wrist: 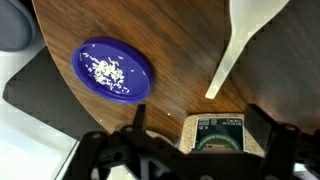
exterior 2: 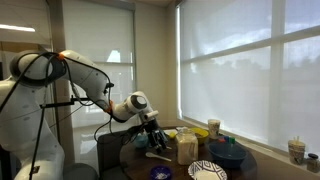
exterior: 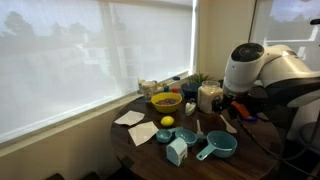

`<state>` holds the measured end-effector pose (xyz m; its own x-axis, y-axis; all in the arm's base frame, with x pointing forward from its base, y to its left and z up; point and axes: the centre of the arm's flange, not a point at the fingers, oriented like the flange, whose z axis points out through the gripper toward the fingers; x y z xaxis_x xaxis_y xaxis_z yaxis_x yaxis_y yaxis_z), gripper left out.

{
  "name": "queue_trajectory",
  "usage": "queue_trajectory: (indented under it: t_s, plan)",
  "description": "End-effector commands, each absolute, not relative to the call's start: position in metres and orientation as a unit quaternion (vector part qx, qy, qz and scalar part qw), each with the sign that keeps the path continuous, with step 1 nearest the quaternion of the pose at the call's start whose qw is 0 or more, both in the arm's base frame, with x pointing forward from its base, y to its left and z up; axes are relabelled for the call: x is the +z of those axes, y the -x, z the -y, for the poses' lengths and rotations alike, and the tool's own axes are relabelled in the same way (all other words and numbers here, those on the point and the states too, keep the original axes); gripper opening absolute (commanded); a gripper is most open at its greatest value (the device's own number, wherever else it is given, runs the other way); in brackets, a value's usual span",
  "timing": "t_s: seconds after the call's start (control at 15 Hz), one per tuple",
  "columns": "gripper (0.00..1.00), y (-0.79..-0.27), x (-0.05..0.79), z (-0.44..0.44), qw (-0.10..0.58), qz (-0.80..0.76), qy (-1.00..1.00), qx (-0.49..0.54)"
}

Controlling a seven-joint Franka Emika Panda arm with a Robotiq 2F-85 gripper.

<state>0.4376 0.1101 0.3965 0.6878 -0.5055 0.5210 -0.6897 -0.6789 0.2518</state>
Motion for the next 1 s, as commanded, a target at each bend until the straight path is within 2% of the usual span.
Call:
queue_trajectory:
  t_s: [0.0,0.47,0.8,0.93]
  plan:
    - [1.00,-0.426,0.407,-0.092,0.231,0.312,-0.900,0.201]
    - [1.00,-0.408,0.404,-0.056,0.237,0.319,-0.900,0.179]
    - [1.00,-0.400,0.399,-0.036,0.208,0.340,-0.897,0.191]
    - [0.87,-0.398,0.395,-0.029,0.200,0.349,-0.895,0.194]
